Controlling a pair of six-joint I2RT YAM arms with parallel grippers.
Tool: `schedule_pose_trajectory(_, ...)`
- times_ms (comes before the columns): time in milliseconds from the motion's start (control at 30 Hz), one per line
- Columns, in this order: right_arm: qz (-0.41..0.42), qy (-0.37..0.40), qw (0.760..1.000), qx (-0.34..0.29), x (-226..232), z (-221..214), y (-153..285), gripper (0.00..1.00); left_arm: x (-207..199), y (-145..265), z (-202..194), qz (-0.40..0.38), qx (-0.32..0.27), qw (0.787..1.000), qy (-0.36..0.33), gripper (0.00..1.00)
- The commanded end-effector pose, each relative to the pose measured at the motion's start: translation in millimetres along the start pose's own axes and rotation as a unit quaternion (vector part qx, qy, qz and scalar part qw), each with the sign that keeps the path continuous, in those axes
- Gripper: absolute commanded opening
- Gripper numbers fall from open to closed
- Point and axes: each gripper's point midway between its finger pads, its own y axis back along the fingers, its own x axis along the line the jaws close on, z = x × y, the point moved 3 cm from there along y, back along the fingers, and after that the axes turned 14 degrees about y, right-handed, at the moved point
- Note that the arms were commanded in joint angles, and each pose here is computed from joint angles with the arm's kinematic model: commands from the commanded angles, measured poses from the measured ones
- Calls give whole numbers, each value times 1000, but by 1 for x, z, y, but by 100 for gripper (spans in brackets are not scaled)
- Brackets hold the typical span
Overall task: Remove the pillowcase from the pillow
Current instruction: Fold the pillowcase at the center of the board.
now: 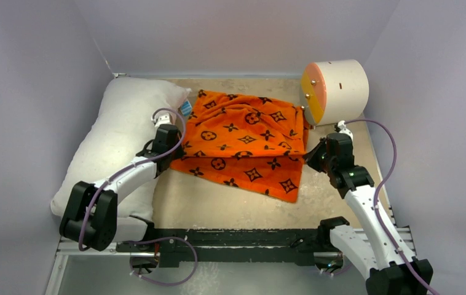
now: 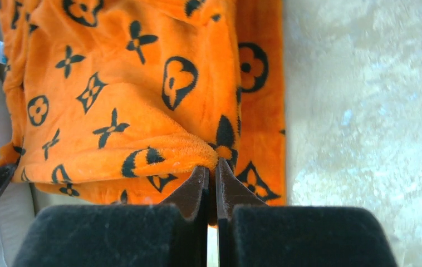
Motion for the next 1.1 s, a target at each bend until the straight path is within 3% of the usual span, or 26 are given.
schedule_pose_trajectory(0, -74, -40, 996, 18, -21, -8, 8, 0, 11, -5, -12, 30, 10, 999, 18, 0)
schedule_pose_trajectory(300, -52, -35, 995, 81, -11, -33, 15, 0, 20, -6, 0, 78, -12, 997, 1, 0)
schedule_pose_trajectory(533, -117, 29, 985, 120, -6, -45, 13, 0, 20, -1, 9, 90, -20, 996, -6, 0)
schedule_pose_trajectory(733, -117, 70, 979, 154, 3, -56, 10, 0, 13, 1, 11, 79, -3, 997, -28, 0)
schedule_pose_trajectory(1067, -172, 183, 941, 227, 11, -93, 21, 0, 13, 6, 11, 79, 21, 995, -55, 0)
